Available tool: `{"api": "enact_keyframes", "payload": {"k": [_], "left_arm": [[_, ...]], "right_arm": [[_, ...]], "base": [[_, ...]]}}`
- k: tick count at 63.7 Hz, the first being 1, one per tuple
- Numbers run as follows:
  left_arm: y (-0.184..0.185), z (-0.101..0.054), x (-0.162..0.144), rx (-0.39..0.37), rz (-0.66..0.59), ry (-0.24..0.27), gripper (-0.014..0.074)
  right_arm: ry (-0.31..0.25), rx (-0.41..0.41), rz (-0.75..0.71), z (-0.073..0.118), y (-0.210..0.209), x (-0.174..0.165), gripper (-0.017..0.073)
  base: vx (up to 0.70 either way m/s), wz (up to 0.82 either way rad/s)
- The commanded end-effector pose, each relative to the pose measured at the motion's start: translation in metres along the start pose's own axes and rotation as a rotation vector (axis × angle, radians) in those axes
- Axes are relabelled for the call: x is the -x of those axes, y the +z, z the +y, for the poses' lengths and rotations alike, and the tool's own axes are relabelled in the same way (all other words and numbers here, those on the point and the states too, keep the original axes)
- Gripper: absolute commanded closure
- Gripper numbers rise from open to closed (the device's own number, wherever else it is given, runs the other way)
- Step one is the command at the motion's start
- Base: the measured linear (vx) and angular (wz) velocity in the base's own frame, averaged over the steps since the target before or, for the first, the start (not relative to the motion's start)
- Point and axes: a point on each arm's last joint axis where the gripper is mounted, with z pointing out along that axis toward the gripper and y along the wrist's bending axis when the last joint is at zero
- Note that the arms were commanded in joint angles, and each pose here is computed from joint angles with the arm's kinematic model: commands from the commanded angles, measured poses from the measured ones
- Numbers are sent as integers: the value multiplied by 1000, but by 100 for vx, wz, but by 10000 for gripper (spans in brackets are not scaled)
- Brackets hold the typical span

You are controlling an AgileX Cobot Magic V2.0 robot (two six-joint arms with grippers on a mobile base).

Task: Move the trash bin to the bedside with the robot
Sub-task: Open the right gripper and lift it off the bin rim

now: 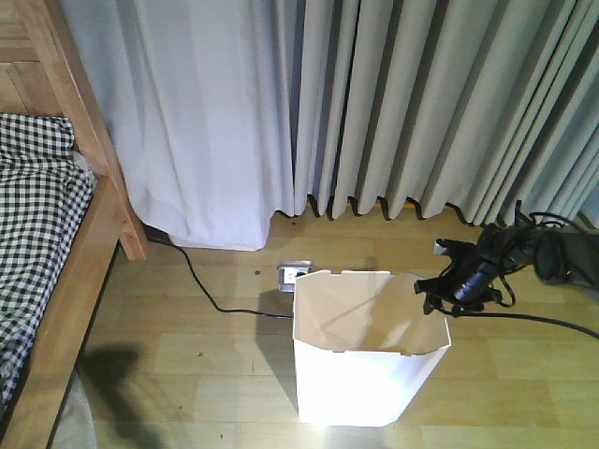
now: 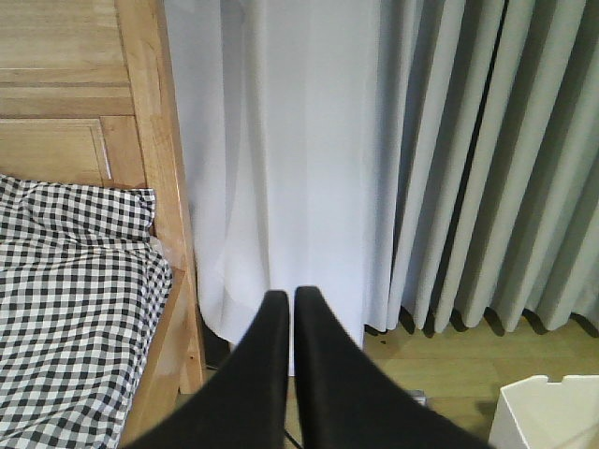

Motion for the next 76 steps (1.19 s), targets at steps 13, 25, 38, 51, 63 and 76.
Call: {"api": "enact_keyframes", "payload": {"k": [13,25,38,51,63,76], "left_arm": [[1,0,1,-8,-65,-6,599],[1,0,1,-8,-65,-6,599],[1,0,1,-8,-65,-6,599],[1,0,1,-8,-65,-6,599],[1,0,1,-8,-65,-6,599],[1,0,1,-8,-65,-6,599]], "right_arm": [[-44,-230,-383,2,-88,-33,102],[-118,-276,-446,12,-142,-64,102],[-168,-295,-541,28,-217,-92,102],[-170,-325,-775,47,-315,-124,102],[-184,-330,-946,65,-384,-166,102],[-72,-256,-1126,78,-434,-201,102]], "base": [[0,0],[0,0],[0,0],[0,0],[0,0],[0,0]]}}
